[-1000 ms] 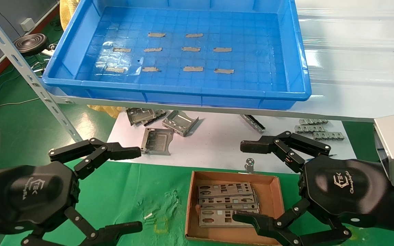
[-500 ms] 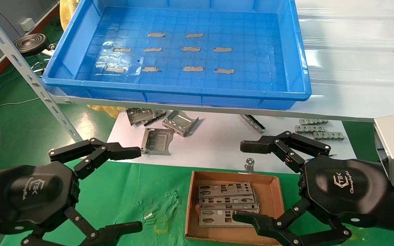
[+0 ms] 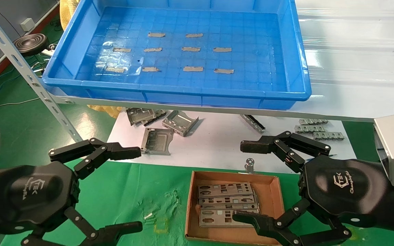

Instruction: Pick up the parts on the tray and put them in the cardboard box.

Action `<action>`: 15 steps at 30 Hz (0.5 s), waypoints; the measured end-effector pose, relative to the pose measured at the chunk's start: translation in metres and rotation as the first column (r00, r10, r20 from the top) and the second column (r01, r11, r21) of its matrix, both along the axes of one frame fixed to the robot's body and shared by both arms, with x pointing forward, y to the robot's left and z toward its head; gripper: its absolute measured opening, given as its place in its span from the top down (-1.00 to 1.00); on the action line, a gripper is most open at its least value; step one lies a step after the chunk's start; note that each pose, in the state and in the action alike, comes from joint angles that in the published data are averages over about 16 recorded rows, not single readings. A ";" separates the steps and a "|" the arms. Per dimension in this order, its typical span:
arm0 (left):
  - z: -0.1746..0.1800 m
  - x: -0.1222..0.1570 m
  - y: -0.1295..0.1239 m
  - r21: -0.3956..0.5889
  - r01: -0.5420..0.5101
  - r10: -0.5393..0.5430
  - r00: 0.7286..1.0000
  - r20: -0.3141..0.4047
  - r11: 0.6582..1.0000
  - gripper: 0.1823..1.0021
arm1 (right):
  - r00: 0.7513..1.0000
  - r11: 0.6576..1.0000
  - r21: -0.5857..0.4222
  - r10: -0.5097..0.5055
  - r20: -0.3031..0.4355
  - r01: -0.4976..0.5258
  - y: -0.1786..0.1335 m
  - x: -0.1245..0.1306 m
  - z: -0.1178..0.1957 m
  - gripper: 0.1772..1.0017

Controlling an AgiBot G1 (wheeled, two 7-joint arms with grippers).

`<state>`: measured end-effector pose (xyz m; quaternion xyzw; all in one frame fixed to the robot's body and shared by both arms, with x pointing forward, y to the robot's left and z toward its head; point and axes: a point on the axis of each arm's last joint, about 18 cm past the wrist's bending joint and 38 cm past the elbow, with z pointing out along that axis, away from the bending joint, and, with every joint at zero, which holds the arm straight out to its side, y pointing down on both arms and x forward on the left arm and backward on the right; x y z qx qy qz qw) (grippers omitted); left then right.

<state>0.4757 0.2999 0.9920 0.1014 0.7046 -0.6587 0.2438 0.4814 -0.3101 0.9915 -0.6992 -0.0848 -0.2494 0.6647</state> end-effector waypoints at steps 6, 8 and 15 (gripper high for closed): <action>0.000 0.000 0.000 0.000 0.000 0.000 1.000 0.000 1.000 -1.00 | 1.000 1.000 0.000 0.000 0.000 0.000 0.000 0.000 0.000 -1.00; 0.000 0.000 0.000 0.000 0.000 0.000 1.000 0.000 1.000 -1.00 | 1.000 1.000 0.000 0.000 0.000 0.000 0.000 0.000 0.000 -1.00; 0.000 0.000 0.000 0.000 0.000 0.000 1.000 0.000 1.000 -1.00 | 1.000 1.000 0.000 0.000 0.000 0.000 0.000 0.000 0.000 -1.00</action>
